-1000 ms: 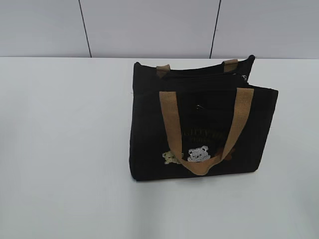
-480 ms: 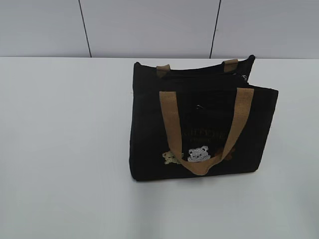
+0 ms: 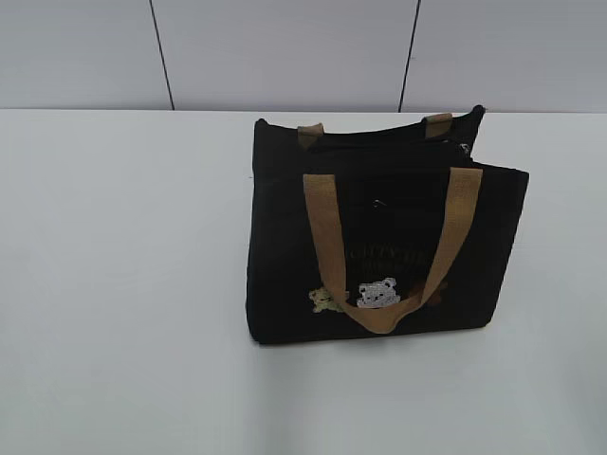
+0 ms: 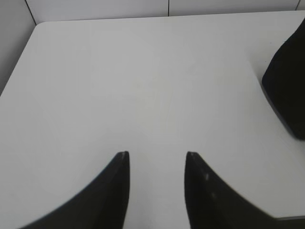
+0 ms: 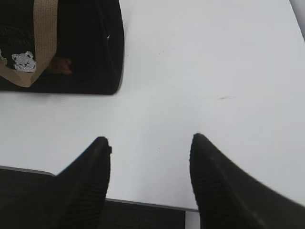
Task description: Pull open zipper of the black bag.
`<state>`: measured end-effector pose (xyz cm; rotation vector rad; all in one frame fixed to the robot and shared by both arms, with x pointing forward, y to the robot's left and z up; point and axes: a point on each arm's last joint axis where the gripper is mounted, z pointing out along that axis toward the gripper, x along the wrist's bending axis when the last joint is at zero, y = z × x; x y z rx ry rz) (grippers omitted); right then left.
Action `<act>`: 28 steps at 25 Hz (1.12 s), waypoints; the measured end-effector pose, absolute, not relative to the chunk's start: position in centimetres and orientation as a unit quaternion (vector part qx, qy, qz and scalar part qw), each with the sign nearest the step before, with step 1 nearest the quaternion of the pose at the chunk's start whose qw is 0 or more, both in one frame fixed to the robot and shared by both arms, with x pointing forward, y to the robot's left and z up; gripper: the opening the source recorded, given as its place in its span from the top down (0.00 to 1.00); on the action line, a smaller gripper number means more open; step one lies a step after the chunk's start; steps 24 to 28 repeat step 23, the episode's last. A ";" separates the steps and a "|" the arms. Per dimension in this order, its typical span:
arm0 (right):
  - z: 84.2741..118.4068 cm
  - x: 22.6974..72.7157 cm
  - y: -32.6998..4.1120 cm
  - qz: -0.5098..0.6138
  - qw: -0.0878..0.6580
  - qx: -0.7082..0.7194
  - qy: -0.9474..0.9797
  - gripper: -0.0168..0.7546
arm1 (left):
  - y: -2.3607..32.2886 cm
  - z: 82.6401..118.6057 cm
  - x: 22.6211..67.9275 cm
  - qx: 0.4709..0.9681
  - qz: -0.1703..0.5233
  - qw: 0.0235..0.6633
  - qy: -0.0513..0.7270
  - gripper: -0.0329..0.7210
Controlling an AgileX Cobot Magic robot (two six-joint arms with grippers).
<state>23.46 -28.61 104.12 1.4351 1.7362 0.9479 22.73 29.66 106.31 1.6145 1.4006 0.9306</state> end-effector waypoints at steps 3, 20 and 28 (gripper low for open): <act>104.1 23.5 -28.6 0.365 0.342 0.552 0.668 0.45 | 29.6 106.3 22.7 0.634 0.369 0.393 0.555 0.57; 104.1 23.5 -28.6 0.364 0.341 0.552 0.668 0.45 | 29.7 106.3 22.8 0.629 0.366 0.395 0.561 0.57; 104.1 23.5 -28.6 0.364 0.341 0.552 0.668 0.45 | 29.7 106.3 22.8 0.629 0.366 0.395 0.561 0.57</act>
